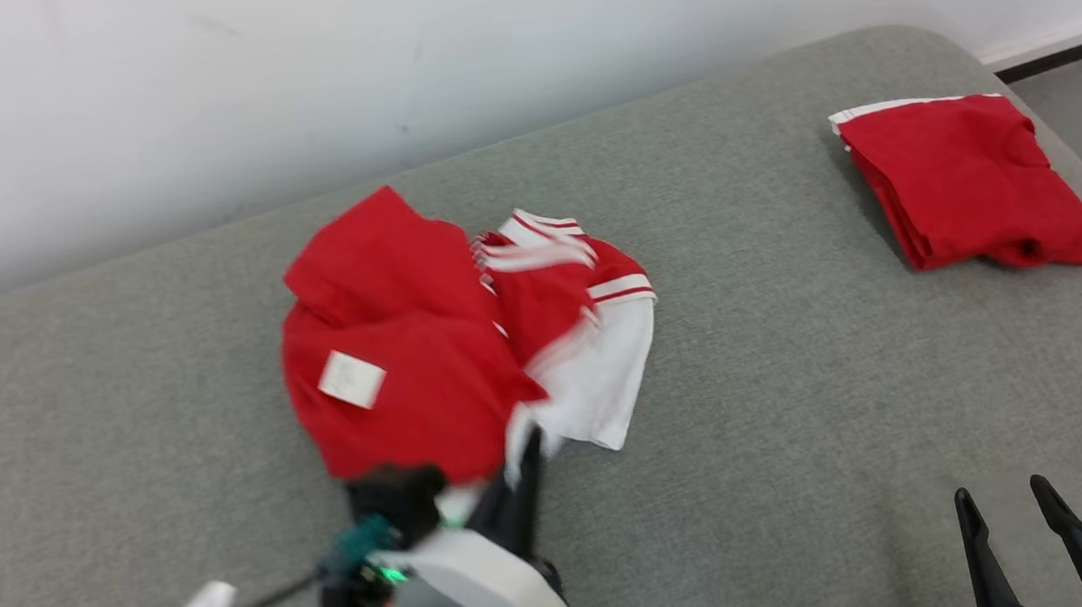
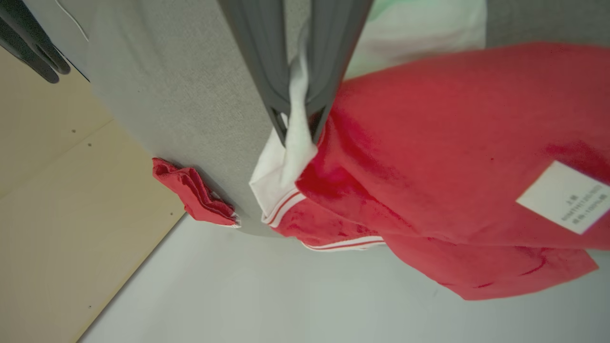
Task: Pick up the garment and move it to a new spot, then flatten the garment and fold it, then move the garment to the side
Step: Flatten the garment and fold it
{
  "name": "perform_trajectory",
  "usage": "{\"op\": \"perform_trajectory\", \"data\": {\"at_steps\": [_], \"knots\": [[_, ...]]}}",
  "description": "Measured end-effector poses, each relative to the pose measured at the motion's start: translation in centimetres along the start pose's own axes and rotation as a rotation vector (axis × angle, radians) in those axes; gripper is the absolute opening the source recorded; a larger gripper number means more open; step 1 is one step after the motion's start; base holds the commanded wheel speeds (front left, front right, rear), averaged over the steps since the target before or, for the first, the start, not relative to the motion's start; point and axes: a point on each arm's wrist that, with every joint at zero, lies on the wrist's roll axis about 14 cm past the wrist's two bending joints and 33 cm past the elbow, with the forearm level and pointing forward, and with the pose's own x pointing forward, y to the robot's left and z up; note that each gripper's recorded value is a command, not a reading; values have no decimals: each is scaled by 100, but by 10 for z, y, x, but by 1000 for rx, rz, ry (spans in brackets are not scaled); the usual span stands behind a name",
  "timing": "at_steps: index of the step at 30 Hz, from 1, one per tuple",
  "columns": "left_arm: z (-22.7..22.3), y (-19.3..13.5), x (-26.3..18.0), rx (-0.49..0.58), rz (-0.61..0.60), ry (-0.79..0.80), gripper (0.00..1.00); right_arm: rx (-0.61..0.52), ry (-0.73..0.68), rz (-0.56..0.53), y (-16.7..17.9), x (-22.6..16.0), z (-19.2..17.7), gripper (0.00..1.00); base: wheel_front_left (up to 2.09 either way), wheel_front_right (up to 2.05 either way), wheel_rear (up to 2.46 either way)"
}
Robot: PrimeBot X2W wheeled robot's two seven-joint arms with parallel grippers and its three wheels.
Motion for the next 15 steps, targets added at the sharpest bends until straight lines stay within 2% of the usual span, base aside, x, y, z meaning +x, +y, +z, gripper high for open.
{"op": "perform_trajectory", "data": {"at_steps": [4, 10, 11, 12, 13, 15], "knots": [[-42, -31, -18, -21, -61, 106, 0, -4, 1, 36, 9, 4, 0, 100, 0, 0, 0], [-84, -57, -29, -9, -127, 214, 0, -12, 9, 52, 11, 4, -2, 100, 0, 0, 0], [-91, -60, -31, 1, -144, 234, 19, -12, 10, 50, 11, 4, -3, 100, 0, 0, 0], [-97, -64, -33, 3, -159, 252, 50, -12, 11, 47, 10, 3, -3, 100, 0, 0, 0], [-102, -69, -35, 2, -180, 269, 100, -11, 14, 42, 8, 2, -4, 100, 0, 0, 0], [-107, -77, -36, -10, -208, 292, 100, -9, 15, 31, 5, 1, -4, 100, 0, 0, 0]]}}
